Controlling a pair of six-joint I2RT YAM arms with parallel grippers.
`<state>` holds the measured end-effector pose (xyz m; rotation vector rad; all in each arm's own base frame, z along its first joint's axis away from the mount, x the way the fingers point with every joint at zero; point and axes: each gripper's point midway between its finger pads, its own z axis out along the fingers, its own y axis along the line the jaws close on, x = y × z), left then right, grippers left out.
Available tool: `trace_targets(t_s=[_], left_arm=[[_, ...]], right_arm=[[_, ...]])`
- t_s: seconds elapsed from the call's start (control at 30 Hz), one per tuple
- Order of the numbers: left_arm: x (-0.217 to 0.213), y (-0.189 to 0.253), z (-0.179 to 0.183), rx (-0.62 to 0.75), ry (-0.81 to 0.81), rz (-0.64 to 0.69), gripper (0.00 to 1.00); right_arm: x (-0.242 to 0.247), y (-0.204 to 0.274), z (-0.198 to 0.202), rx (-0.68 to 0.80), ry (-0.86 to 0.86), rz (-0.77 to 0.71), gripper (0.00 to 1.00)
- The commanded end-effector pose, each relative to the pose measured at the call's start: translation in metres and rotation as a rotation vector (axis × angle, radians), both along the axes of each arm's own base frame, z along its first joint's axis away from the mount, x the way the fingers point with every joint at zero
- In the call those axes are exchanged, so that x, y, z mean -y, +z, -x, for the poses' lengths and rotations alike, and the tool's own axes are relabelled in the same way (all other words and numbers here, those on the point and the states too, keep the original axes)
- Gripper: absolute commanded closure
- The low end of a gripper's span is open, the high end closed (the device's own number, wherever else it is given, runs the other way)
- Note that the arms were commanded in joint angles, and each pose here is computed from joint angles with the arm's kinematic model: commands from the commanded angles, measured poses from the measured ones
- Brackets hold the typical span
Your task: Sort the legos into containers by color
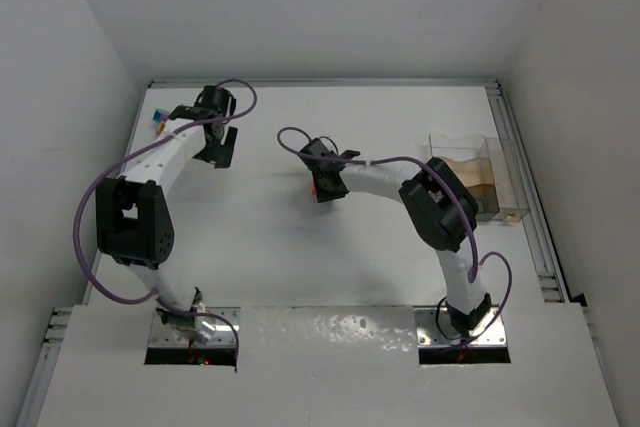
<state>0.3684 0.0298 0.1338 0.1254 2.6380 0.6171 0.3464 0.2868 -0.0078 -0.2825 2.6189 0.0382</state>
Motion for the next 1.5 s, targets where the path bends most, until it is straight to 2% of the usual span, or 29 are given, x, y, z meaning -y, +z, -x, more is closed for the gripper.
trace_targets(t_s=[0.0,0.2,0.33,0.5,0.53,0.67,0.77,0.8,0.9,0.93,1.0,1.13,1.27,1.47], left_arm=[[0.003,0.011,-0.005,0.046,0.008,-0.002,0.00],[0.001,0.011,-0.004,0.046,0.013,-0.012,0.00],[0.000,0.012,-0.004,0.046,0.014,-0.016,0.00],[-0.001,0.011,-0.003,0.046,0.017,-0.020,0.00],[-0.001,0.011,-0.003,0.045,0.016,-0.021,0.00],[-0.002,0.010,-0.005,0.045,0.017,-0.030,0.00],[-0.001,0.006,-0.007,0.040,0.009,-0.024,0.00],[0.001,0.004,-0.007,0.029,-0.003,-0.016,0.00],[0.035,-0.017,0.002,-0.093,-0.232,0.117,0.03],[0.051,-0.025,0.009,-0.133,-0.285,0.193,0.03],[0.067,-0.030,0.015,-0.157,-0.326,0.258,0.05],[0.070,-0.028,0.025,-0.166,-0.336,0.282,0.05],[0.057,-0.009,0.026,-0.110,-0.294,0.220,0.04],[0.020,0.034,0.014,0.042,-0.148,0.039,0.02]], right_arm=[[-0.003,0.004,-0.008,0.029,-0.025,0.012,0.75],[0.012,0.013,-0.009,0.069,-0.044,0.062,1.00],[0.032,0.035,-0.012,0.119,-0.051,0.087,1.00],[0.094,0.078,-0.016,0.169,-0.177,0.063,1.00],[0.118,0.104,-0.019,0.212,-0.240,0.039,1.00],[0.203,0.136,-0.001,0.288,-0.426,0.080,1.00],[0.261,0.140,0.017,0.332,-0.538,0.160,1.00],[0.283,0.135,0.022,0.313,-0.598,0.173,1.00],[0.314,0.113,0.037,0.223,-0.705,0.130,1.00],[0.317,0.106,0.040,0.202,-0.718,0.120,1.00],[0.325,0.101,0.038,0.197,-0.731,0.114,1.00],[0.329,0.096,0.031,0.179,-0.733,0.106,1.00],[0.328,0.083,0.036,0.146,-0.736,0.102,0.99],[0.327,0.073,0.040,0.136,-0.755,0.092,0.94]])
